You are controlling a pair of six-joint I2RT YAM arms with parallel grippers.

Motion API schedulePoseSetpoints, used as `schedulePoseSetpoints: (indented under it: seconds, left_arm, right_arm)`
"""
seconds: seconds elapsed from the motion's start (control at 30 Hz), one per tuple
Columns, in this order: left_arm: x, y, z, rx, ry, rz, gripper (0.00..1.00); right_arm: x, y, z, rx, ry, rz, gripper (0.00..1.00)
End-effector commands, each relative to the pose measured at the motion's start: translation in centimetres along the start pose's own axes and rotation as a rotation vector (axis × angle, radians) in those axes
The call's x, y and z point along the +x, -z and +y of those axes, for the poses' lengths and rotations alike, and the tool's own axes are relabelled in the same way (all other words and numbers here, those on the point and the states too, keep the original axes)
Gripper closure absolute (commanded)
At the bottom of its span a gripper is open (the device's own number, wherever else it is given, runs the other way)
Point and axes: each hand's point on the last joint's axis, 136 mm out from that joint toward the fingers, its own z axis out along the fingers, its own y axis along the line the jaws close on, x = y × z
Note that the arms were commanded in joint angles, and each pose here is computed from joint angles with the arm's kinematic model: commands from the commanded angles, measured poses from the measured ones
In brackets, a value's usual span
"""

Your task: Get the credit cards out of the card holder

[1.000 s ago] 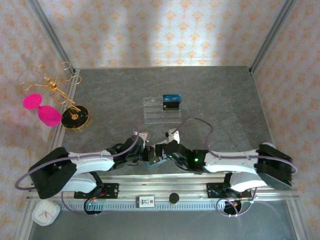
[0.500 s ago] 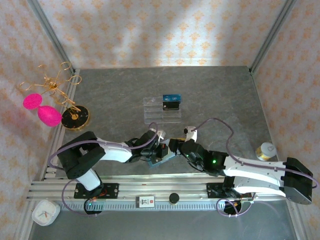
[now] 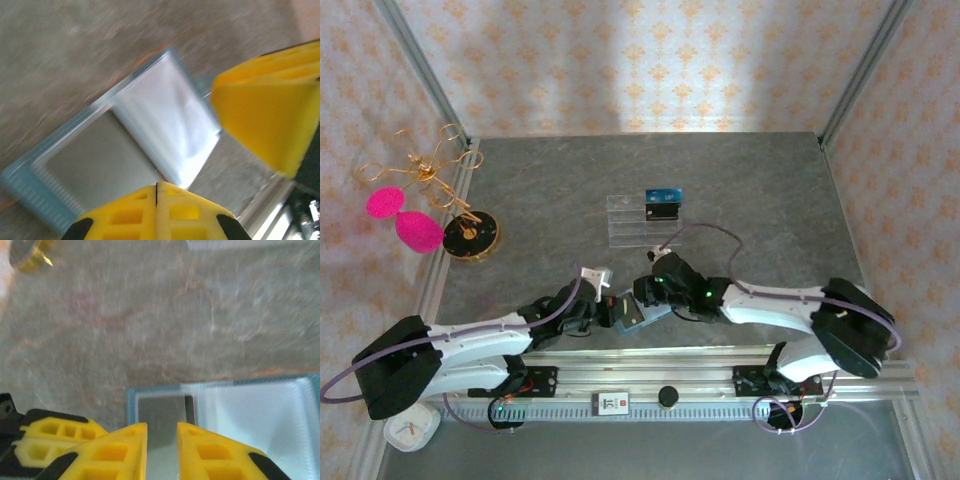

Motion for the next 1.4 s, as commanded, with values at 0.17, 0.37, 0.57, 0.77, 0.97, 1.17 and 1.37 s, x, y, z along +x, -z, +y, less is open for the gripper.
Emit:
schedulePoseSetpoints:
  seconds: [0.17,0.37,0.57,0.77,0.97,1.17,1.37]
  left_arm:
    - [-0.3,-0.5,2.3,-0.086,-0.009,-0.022,1.0]
    - [-0.6,-1.1,3.6,-0.131,-0.033,-0.001,1.0]
    - [-0.4,-1.4,4.1,-0.155,-0.054,0.011,1.0]
    - [0.0,-1.8,4.4,-0.161,-0.062,0.032,1.0]
    - [0.2,-2.0,4.5,-0.161,-0.067,0.046,1.0]
    - [0.3,-1.9,4.4,-0.159,-0.07,0.051,1.0]
    - [0.3,-1.6,4.5,-0.163,-0.077,0.05,1.0]
  right_arm:
    - [2.1,-2.3,0.3,-0.059,0.024,0.175,0.77]
    - [2.1,-2.9,-1.2,0.005,0.004,0.177,0.75]
    - [2.4,-3.4,-2.5,0.065,-0.008,0.188,0.73]
    - [3.3,-3.8,-2.7,0.06,-0.014,0.221,0.73]
    - [3.1,-3.5,-1.6,-0.004,-0.032,0.207,0.83]
    - [3.2,-3.5,-1.8,-0.001,-0.057,0.2,1.0]
    - [2.5,-2.3,-3.9,0.1,-0.092,0.119,1.0]
